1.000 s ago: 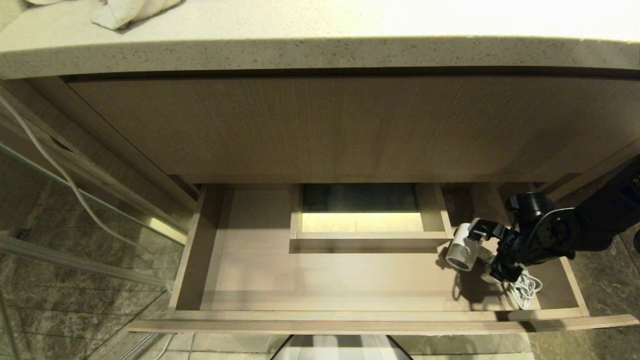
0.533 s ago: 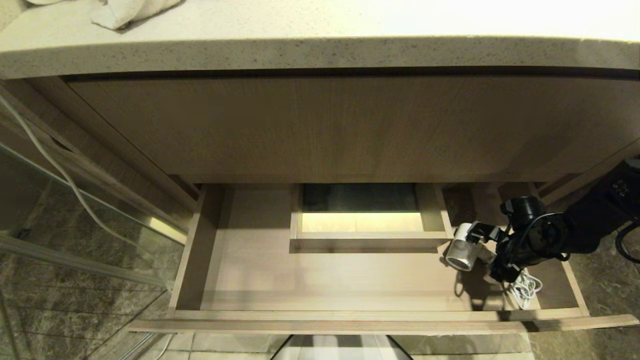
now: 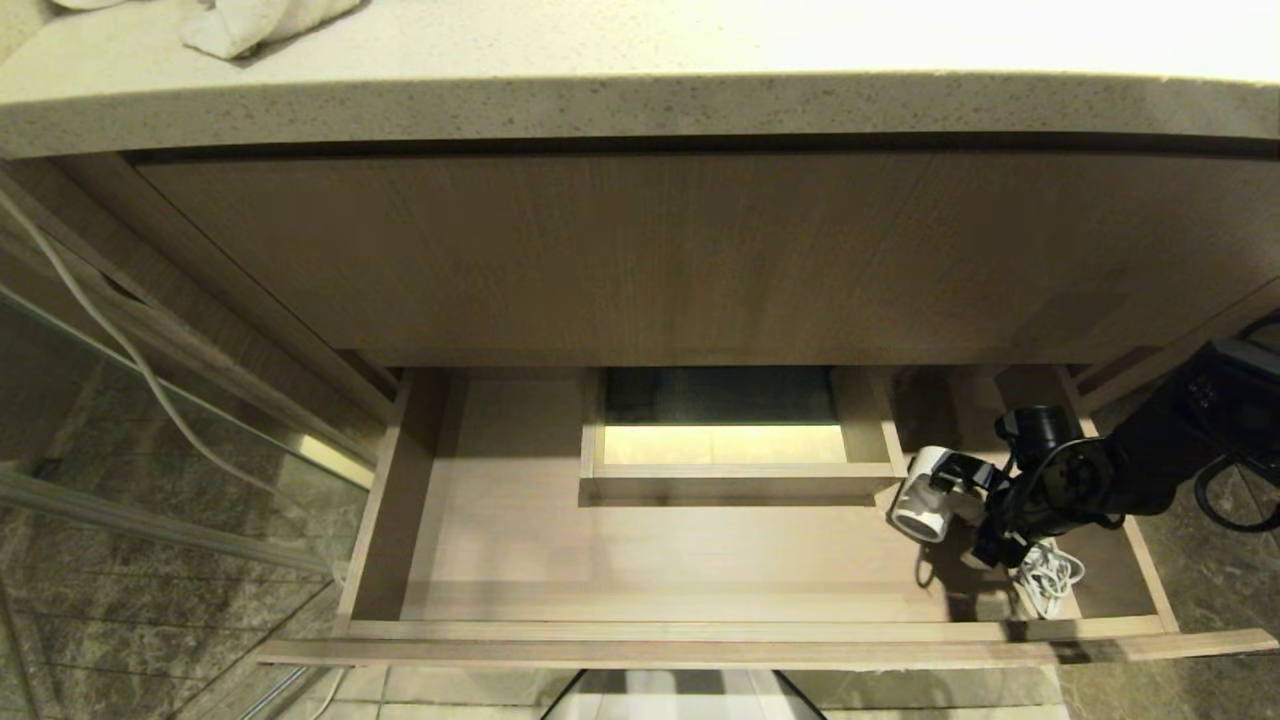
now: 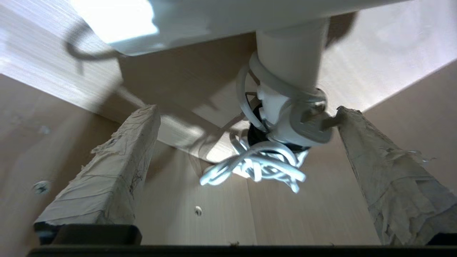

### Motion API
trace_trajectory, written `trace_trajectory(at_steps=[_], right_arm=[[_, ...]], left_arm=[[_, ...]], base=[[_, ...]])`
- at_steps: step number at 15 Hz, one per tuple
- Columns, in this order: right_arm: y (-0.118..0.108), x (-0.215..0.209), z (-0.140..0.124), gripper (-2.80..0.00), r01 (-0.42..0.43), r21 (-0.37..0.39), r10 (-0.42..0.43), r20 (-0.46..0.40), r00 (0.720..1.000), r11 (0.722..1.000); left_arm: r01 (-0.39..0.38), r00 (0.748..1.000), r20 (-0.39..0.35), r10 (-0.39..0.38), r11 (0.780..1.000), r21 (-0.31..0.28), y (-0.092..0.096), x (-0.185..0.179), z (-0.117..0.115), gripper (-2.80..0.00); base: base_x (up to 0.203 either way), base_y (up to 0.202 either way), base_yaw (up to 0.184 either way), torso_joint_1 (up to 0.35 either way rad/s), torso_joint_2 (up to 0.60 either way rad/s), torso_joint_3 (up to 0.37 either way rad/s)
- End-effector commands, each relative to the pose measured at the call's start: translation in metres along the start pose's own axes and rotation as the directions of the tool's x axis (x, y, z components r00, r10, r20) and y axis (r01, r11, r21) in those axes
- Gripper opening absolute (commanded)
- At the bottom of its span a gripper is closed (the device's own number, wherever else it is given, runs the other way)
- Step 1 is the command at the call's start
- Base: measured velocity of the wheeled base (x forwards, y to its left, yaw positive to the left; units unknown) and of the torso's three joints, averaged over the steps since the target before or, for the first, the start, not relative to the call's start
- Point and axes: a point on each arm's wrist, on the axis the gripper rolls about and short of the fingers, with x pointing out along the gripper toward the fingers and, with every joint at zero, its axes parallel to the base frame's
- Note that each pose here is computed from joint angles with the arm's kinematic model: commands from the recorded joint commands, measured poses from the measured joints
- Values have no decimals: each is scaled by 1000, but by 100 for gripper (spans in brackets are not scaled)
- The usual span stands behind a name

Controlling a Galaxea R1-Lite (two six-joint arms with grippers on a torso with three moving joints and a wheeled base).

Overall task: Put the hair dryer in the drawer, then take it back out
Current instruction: Take the hairdryer out

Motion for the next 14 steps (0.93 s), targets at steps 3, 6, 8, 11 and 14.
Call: trace_trajectory(at_steps=[3,6,8,11,14], right_arm=[[0,17,-6,0,-11,7,11,-5,1000,1000],[-3,24,-10,0,-4,17,4,-5,1000,1000],[-5,30,-14,0,6,28,-6,-4,1000,1000],[-6,41,-17,0,5,36,-5,-12,1000,999],[-7,43,-20,0,-2,41,2,-6,1000,999]], left_arm=[[0,1000,0,0,1000,0,0,0,0,-280],[0,1000,0,0,1000,0,0,0,0,-280],[0,1000,2,0,1000,0,0,0,0,-280],[0,1000,0,0,1000,0,0,0,0,-280],[0,1000,2,0,1000,0,0,0,0,-280]], base=[[0,0,0,0,0,0],[0,0,0,0,0,0],[0,0,0,0,0,0],[0,0,0,0,0,0],[0,0,0,0,0,0]])
